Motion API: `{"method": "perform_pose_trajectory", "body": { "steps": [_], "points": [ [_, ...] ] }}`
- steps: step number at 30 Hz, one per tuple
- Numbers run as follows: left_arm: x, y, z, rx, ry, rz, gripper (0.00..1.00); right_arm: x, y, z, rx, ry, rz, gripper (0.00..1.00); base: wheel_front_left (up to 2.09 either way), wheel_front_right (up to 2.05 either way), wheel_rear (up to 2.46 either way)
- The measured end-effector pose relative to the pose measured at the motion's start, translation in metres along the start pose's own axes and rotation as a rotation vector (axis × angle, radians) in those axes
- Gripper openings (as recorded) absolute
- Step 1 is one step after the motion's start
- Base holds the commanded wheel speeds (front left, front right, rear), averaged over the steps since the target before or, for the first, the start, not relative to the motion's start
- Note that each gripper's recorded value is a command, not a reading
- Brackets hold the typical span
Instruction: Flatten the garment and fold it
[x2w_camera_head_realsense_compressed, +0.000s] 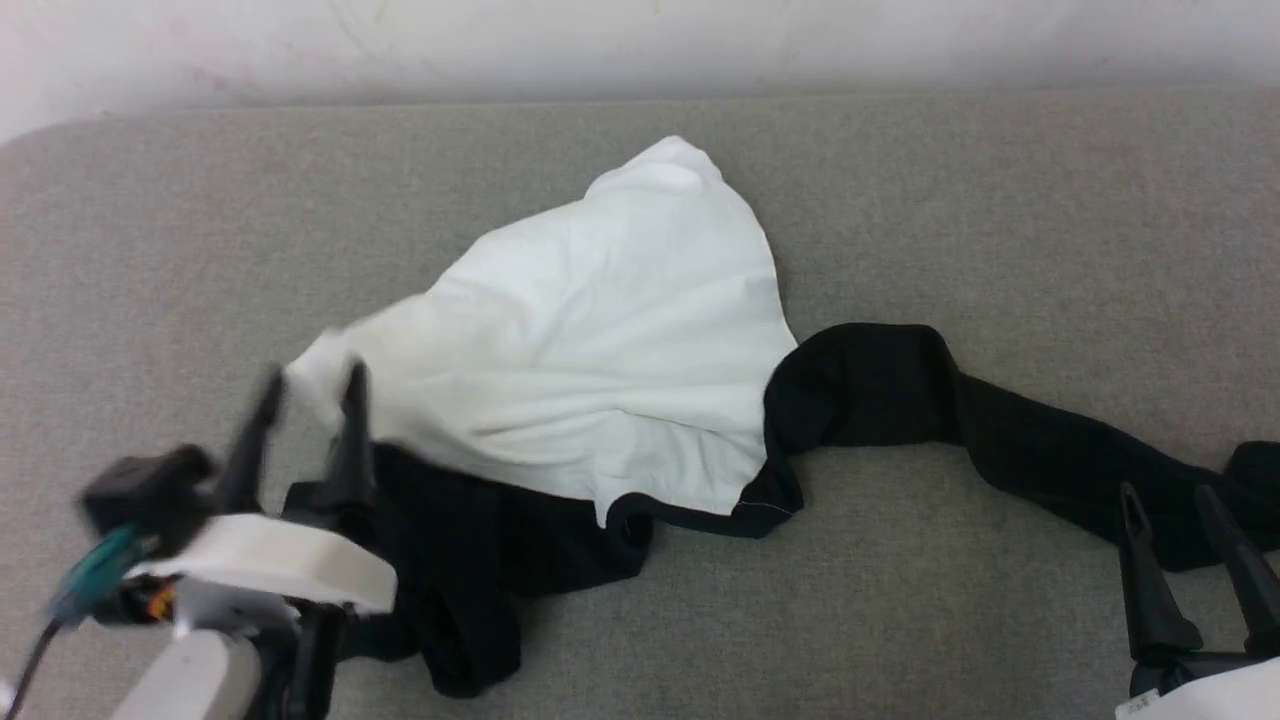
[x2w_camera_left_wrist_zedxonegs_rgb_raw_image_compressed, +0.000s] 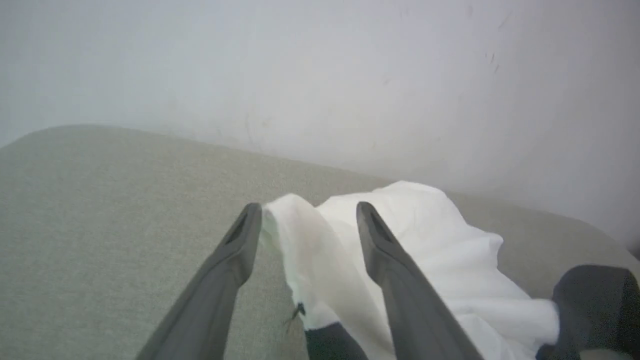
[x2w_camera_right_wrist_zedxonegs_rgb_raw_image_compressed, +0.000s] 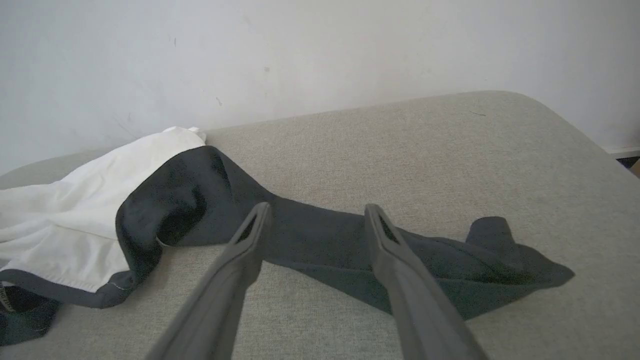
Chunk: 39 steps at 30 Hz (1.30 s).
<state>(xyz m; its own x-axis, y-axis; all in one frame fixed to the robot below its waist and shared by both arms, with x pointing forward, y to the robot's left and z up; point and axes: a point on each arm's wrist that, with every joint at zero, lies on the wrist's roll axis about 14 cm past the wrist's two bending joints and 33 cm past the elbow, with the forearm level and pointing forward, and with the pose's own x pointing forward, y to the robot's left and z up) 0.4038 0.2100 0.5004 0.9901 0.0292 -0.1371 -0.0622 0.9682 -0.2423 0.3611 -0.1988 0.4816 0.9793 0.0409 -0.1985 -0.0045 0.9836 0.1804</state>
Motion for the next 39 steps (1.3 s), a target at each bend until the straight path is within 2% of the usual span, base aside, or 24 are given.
{"method": "perform_pose_trajectory", "body": {
  "steps": [3, 7, 9, 13, 16, 22, 23, 27, 31, 38, 39],
  "points": [
    [-0.008, -0.012, 0.067, 0.012, -0.292, -0.025, 1.0, -0.003, 0.002, 0.003, 0.002, -0.011, 0.005, 1.0, 0.0, 0.0, 0.0],
    [-0.034, -0.028, 0.11, 0.053, -0.486, -0.039, 1.0, -0.008, 0.004, 0.005, 0.013, -0.02, 0.011, 1.0, 0.0, 0.0, 0.0],
    [-0.047, -0.03, 0.103, 0.075, -0.486, -0.032, 1.0, -0.011, 0.005, 0.005, 0.021, -0.028, 0.014, 1.0, 0.0, 0.0, 0.0],
    [-0.07, -0.02, 0.059, 0.111, -0.359, 0.009, 1.0, -0.019, 0.003, 0.004, 0.03, -0.031, 0.009, 1.0, 0.0, 0.0, 0.0],
    [-0.081, -0.016, 0.046, 0.112, -0.322, 0.025, 1.0, -0.02, 0.004, 0.006, 0.017, -0.039, 0.014, 1.0, 0.0, 0.0, 0.0],
    [-0.086, -0.008, 0.045, 0.121, -0.326, 0.039, 1.0, 0.002, 0.027, 0.029, -0.085, -0.07, 0.076, 1.0, 0.0, 0.0, 0.0],
    [-0.084, -0.008, 0.042, 0.118, -0.316, 0.033, 1.0, 0.015, 0.038, 0.035, -0.135, -0.057, 0.096, 1.0, 0.0, 0.0, 0.0],
    [-0.078, -0.009, 0.035, 0.103, -0.296, 0.023, 1.0, 0.038, 0.053, 0.017, -0.24, 0.105, 0.142, 1.0, 0.0, 0.0, 0.0],
    [-0.07, -0.01, 0.025, 0.093, -0.267, 0.017, 1.0, 0.053, 0.044, -0.019, -0.369, 0.328, 0.18, 1.0, 0.0, 0.0, 0.0],
    [-0.059, -0.004, 0.011, 0.083, -0.223, 0.033, 1.0, 0.065, 0.022, -0.078, -0.431, 0.602, 0.198, 1.0, 0.0, 0.0, 0.0],
    [-0.058, -0.002, 0.01, 0.087, -0.221, 0.039, 1.0, 0.066, 0.02, -0.086, -0.434, 0.629, 0.201, 0.72, 0.0, 0.0, 0.0]
  ]
}}
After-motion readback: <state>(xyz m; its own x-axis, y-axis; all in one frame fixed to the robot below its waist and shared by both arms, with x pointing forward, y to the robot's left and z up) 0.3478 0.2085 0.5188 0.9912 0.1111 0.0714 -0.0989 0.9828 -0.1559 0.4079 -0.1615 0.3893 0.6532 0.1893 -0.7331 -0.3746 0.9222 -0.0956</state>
